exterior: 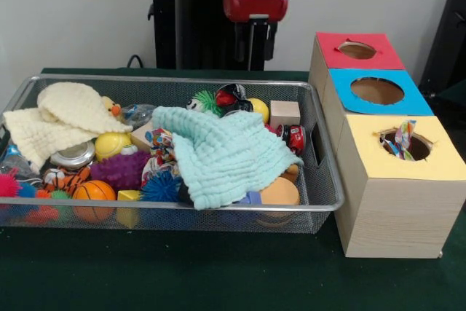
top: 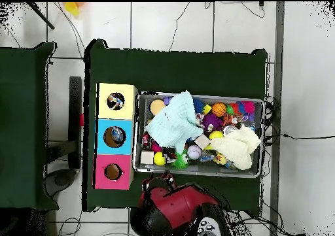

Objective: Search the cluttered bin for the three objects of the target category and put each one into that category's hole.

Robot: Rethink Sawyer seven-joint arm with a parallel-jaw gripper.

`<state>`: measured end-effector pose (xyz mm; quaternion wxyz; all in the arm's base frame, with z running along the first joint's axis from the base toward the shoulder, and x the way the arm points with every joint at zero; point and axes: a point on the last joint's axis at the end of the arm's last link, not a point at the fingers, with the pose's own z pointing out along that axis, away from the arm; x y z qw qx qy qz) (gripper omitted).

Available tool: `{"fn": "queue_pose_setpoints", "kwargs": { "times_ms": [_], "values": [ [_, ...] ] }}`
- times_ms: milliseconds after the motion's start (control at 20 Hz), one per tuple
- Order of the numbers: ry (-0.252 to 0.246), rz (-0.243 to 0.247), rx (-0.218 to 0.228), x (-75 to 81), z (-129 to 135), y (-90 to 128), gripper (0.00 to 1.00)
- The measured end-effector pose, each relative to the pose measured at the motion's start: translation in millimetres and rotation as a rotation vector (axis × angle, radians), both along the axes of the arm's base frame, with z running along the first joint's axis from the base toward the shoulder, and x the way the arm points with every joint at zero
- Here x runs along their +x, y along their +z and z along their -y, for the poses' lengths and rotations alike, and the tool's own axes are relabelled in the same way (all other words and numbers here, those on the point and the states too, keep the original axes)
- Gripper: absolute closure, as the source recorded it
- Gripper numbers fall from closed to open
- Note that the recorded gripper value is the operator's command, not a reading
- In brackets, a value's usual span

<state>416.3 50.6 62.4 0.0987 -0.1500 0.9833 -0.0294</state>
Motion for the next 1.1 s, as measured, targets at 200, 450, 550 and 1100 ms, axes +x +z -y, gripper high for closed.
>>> {"fn": "queue_pose_setpoints", "kwargs": {
  "times_ms": [200, 450, 550, 1100],
  "values": [
    [-0.015, 0.014, 0.031, -1.9, -8, -10, 0.0],
    [-0.105, -0.008, 0.043, -5.9, 26, -20, 0.0],
    [-0.137, -0.013, 0.044, -7.2, 40, -22, 0.0],
    [-0.334, -0.02, 0.044, -23.1, 137, -25, 0.0]
  ]
}}
